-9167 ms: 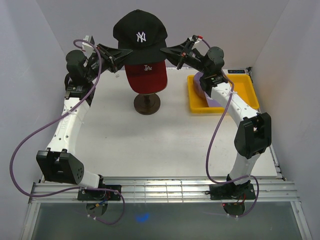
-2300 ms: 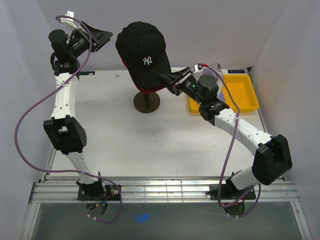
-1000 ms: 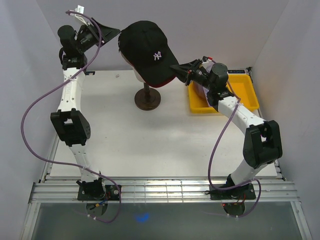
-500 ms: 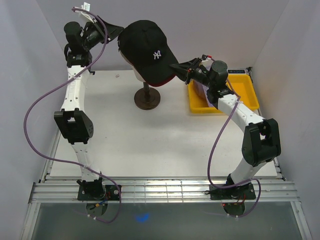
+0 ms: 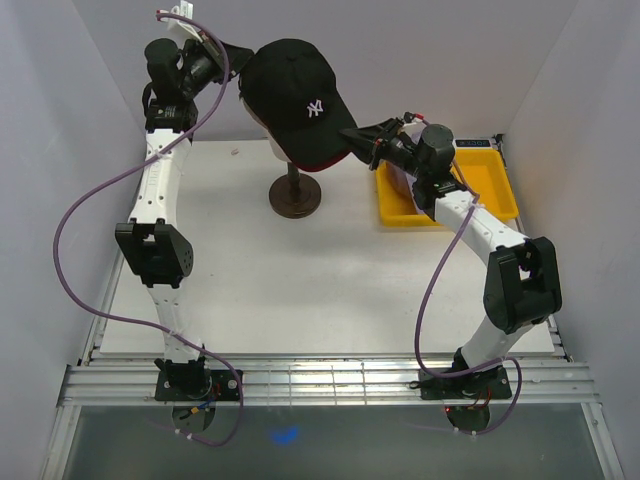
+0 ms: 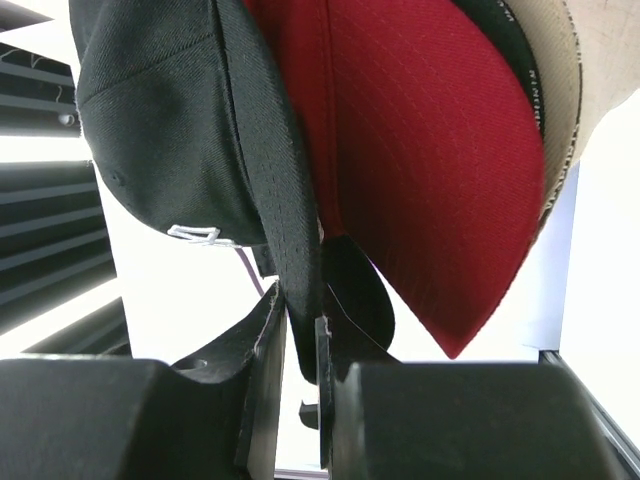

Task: Stack the hats

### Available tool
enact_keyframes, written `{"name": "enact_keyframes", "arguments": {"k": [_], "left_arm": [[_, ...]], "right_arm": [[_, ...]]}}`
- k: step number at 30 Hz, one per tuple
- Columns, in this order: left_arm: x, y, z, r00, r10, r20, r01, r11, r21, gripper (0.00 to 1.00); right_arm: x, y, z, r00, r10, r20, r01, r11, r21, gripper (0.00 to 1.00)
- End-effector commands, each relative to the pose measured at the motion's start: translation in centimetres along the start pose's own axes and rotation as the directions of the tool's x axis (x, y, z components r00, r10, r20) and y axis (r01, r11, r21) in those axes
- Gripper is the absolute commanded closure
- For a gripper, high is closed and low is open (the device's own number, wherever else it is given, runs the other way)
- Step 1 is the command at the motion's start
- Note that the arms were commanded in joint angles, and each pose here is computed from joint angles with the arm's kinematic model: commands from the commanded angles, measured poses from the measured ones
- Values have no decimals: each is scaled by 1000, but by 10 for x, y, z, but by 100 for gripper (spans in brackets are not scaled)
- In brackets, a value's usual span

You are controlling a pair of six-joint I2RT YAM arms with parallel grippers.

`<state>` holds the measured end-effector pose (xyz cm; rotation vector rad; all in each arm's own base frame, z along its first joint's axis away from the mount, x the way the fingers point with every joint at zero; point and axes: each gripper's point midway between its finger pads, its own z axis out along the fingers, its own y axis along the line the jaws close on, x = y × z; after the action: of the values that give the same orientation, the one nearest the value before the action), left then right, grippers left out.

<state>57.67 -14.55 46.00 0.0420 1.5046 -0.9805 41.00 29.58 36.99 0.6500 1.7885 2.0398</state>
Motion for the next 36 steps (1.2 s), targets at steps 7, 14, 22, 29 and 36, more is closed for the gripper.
{"name": "enact_keyframes", "arguments": {"k": [7, 14, 22, 29, 36], "left_arm": [[90, 58, -2, 969, -142, -205, 86, 962, -259, 100], [119, 83, -8, 943, -207, -259, 110, 933, -342, 100], [139, 101, -17, 920, -257, -295, 121, 904, -410, 100], [142, 105, -26, 916, -263, -303, 116, 897, -427, 100], [133, 94, -29, 923, -223, -314, 90, 918, -387, 100]], "right_arm": [[-21, -78, -10, 981, 162, 107, -179, 969, 168, 92], [-30, -100, -12, 971, 183, 156, -214, 954, 212, 92], [-40, -131, -20, 959, 177, 219, -240, 921, 307, 92], [-48, -162, -26, 956, 153, 250, -246, 885, 396, 92], [-62, -161, -25, 970, 12, 241, -137, 848, 511, 92]]}}
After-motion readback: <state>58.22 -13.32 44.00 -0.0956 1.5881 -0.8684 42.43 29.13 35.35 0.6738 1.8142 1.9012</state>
